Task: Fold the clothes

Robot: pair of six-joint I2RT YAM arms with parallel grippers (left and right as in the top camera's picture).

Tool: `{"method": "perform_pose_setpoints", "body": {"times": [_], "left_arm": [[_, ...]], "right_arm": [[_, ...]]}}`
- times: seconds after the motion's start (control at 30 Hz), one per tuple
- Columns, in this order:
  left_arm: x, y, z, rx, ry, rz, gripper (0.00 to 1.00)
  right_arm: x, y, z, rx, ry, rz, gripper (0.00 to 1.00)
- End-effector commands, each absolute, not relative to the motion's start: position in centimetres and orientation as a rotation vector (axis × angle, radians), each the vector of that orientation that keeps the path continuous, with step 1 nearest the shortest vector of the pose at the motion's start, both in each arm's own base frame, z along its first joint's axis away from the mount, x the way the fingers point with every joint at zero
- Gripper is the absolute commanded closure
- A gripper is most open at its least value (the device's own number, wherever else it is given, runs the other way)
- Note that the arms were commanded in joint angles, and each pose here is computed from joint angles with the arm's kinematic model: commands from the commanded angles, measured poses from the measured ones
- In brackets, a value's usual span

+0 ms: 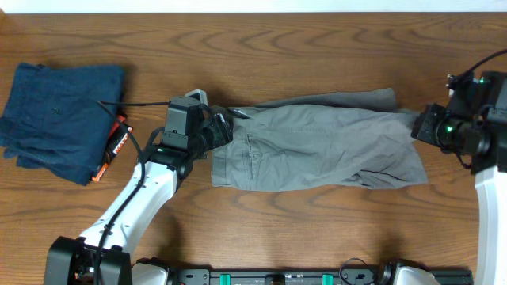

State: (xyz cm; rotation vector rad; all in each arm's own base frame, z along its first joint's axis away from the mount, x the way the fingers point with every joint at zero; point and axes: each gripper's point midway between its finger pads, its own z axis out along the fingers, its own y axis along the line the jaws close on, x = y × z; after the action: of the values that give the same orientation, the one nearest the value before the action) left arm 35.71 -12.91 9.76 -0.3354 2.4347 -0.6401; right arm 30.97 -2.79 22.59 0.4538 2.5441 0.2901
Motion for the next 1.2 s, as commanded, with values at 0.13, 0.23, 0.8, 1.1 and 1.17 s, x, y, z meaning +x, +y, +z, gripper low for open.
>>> {"method": "perform_pose_setpoints", "body": {"times": [0.13,0.23,0.8,1.1,1.17], "left_arm": [[37.7,-10.9,9.6,-0.383,2.363,-0.493,0.32],[38.5,-11.1,8.5,-0.382,2.365,-0.493,0.32],[41.6,-9.5,6.4,-0.41,2.304,-0.472,0.16],[41.9,-10.3,6.9,-0.38,2.283,-0.533,0.16],[42.2,-10.4,6.9,-0.376,2.273,-0.539,0.16]], "right_arm": [[31.4,-2.4,22.9,0.439,2.534,0.288,0.99],[31.4,-2.4,22.9,0.439,2.534,0.288,0.99],[31.3,-2.4,22.7,0.438,2.542,0.281,0.99],[31.3,-2.4,22.7,0.439,2.543,0.282,0.99],[31.2,-2.4,22.7,0.44,2.546,0.282,0.99]]}}
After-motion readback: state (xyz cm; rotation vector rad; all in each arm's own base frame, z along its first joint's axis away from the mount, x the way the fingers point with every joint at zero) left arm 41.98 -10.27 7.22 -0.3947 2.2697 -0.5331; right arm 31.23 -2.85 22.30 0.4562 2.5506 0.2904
